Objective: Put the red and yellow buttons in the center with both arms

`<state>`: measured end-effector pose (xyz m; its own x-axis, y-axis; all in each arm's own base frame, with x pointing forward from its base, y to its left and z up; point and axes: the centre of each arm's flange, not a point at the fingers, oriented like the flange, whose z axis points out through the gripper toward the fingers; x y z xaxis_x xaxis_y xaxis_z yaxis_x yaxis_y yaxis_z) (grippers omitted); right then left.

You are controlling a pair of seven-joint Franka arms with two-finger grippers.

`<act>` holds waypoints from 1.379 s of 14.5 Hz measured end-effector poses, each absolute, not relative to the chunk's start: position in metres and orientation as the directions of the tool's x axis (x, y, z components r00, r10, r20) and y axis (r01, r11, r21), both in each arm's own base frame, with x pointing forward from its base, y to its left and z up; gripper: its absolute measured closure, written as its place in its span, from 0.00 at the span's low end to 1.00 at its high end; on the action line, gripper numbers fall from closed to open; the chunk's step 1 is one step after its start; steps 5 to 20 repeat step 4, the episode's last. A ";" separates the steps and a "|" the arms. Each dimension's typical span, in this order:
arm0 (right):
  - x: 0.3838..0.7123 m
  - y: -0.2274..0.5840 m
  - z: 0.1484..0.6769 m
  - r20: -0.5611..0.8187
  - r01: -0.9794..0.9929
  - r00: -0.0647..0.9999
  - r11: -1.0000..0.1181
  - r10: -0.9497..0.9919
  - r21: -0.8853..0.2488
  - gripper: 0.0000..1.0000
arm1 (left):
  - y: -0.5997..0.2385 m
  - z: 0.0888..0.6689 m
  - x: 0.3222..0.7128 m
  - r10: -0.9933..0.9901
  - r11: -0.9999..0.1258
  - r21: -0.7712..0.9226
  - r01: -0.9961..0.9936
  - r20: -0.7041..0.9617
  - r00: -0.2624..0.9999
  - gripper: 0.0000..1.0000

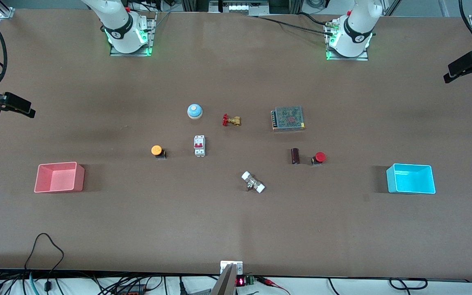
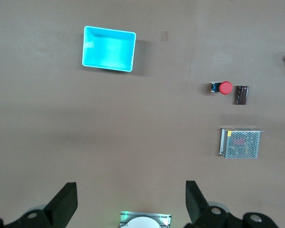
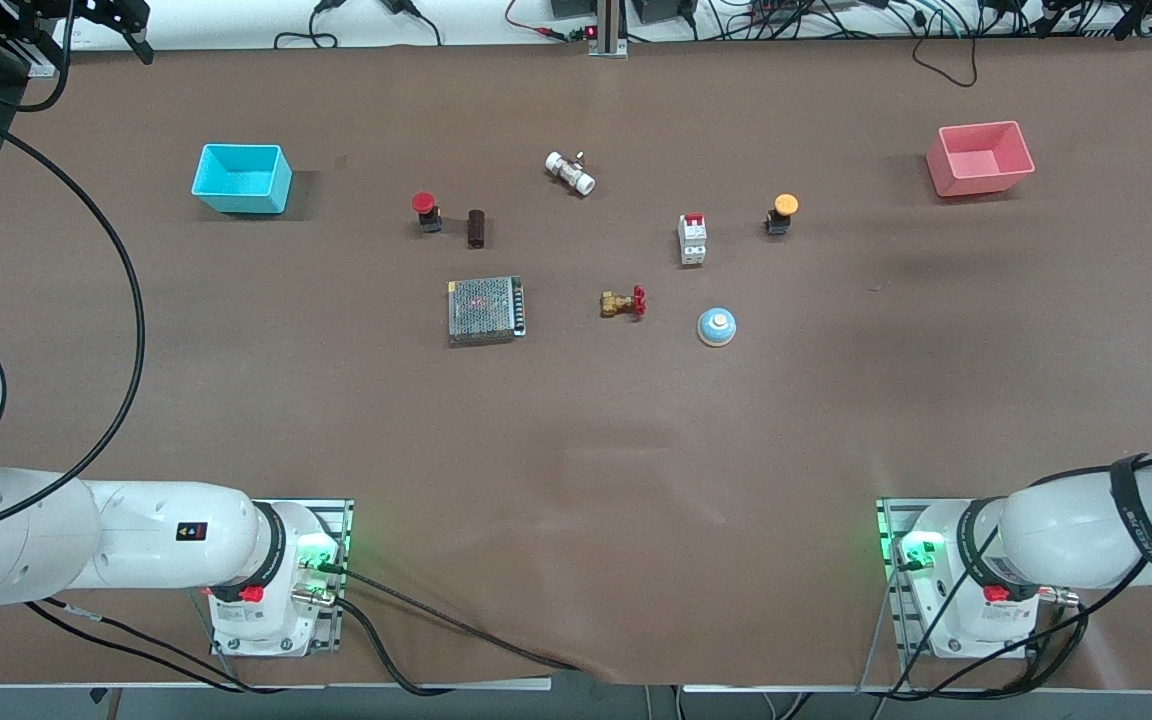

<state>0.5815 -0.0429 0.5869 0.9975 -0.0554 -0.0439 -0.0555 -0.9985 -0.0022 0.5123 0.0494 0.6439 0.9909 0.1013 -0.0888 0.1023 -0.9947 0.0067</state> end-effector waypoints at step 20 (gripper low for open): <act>0.574 -0.043 0.587 -0.059 -0.049 0.997 -0.999 -0.048 -0.006 0.00 | 0.050 0.643 0.512 0.102 -0.995 0.007 0.103 -0.089 0.991 0.00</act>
